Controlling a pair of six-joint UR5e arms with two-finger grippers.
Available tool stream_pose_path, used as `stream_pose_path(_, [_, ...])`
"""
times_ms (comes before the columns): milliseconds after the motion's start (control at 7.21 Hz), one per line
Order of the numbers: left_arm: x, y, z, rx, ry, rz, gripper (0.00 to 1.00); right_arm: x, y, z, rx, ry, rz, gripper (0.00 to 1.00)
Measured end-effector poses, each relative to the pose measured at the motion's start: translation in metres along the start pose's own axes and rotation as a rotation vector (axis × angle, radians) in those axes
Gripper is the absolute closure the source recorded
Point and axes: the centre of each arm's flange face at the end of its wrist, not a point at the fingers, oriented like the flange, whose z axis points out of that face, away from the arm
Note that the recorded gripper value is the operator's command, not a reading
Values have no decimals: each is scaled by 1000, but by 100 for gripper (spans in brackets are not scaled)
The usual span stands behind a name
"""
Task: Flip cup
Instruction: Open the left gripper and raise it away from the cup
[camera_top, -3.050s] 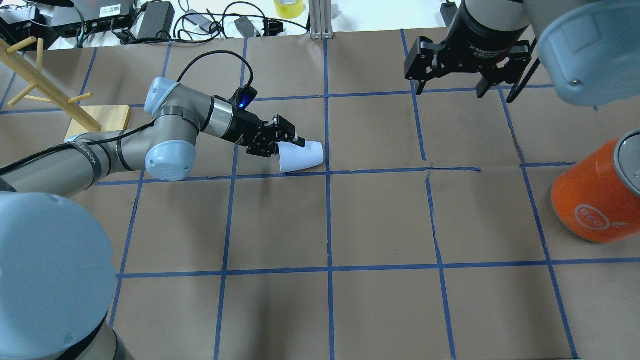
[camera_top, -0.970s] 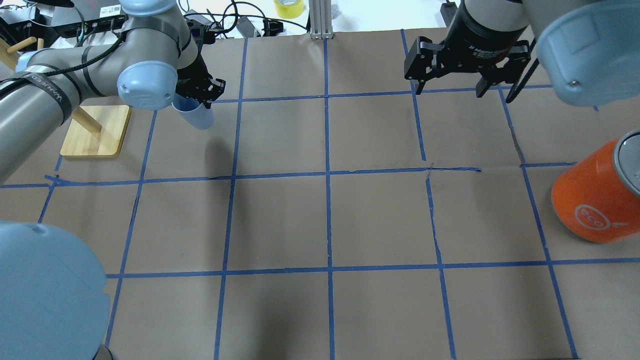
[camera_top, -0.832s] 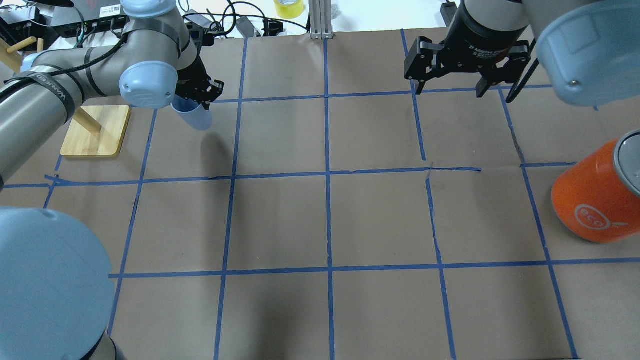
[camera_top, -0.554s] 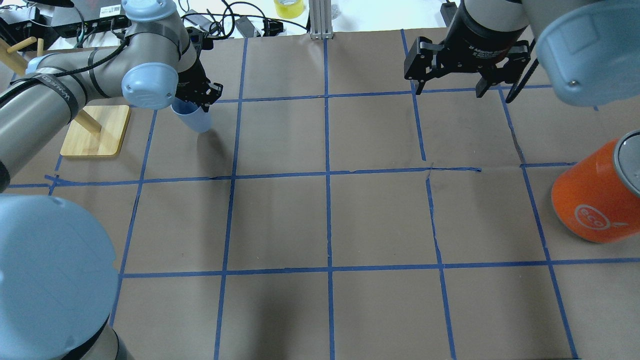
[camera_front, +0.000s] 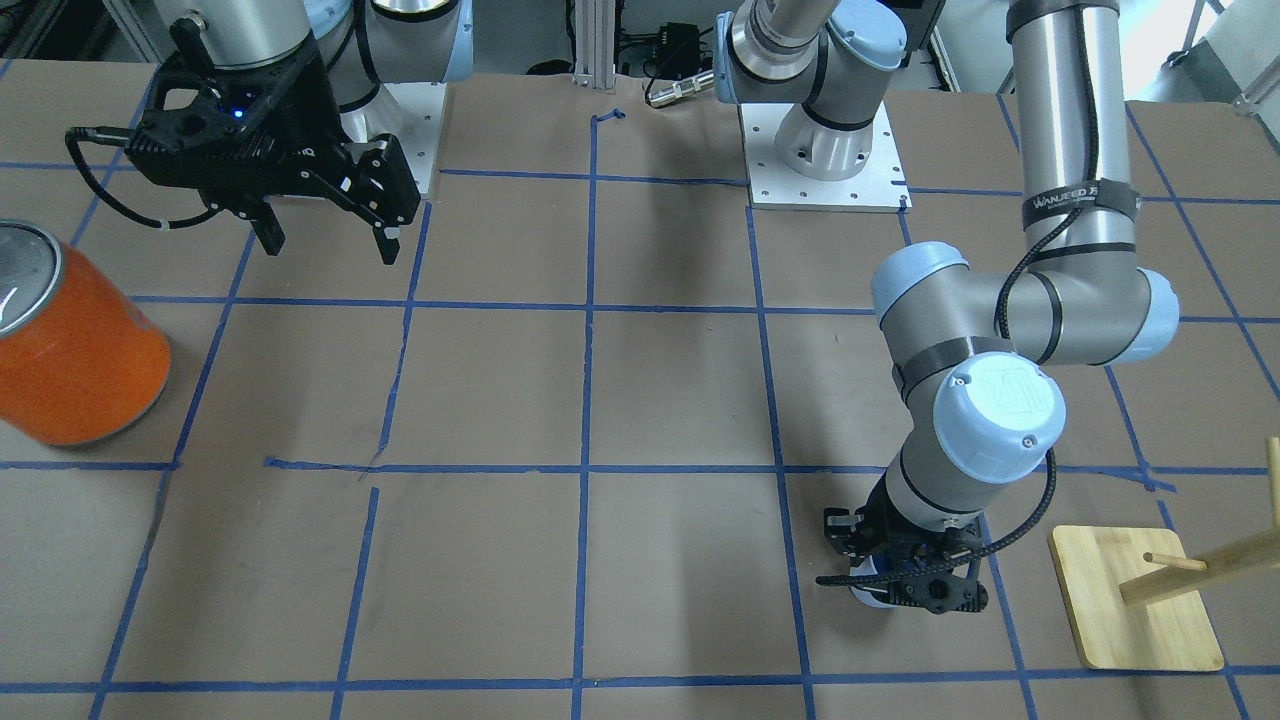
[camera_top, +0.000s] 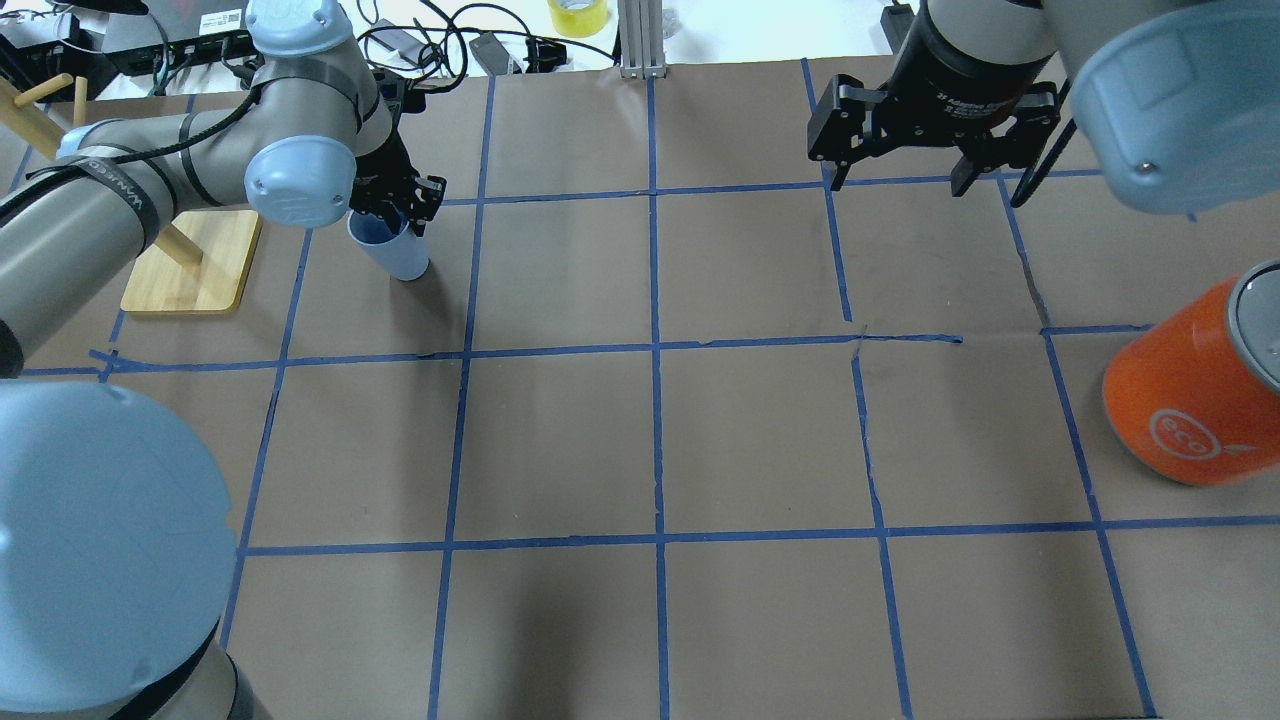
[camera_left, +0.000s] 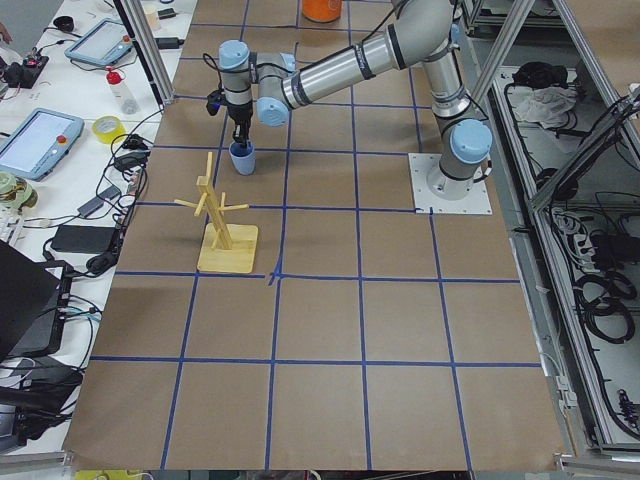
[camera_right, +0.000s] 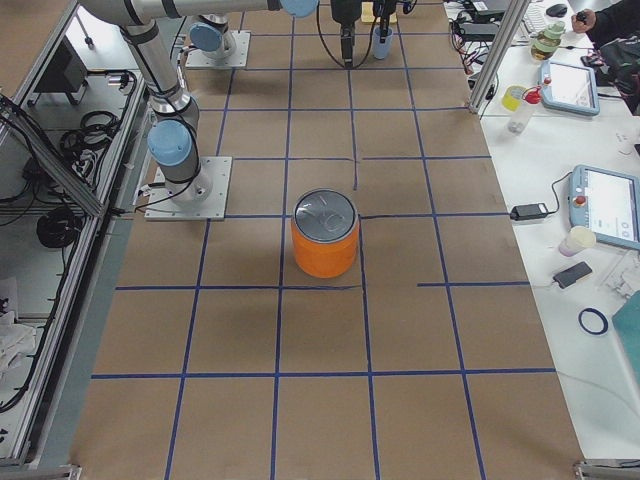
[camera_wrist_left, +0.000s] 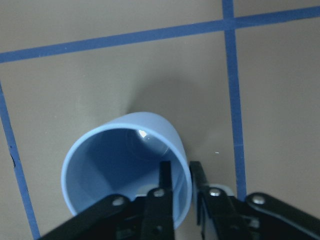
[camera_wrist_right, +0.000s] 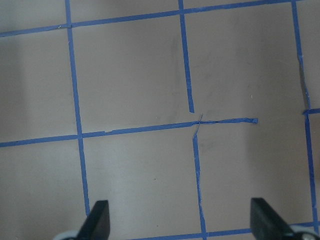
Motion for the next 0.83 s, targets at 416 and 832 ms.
stream_pose_path(416, [3,20,-81,10,-7,-2,0,0,0,0,0,0,0,0])
stream_pose_path(832, [25,99,-211,-17,5,-9,0,0,0,0,0,0,0,0])
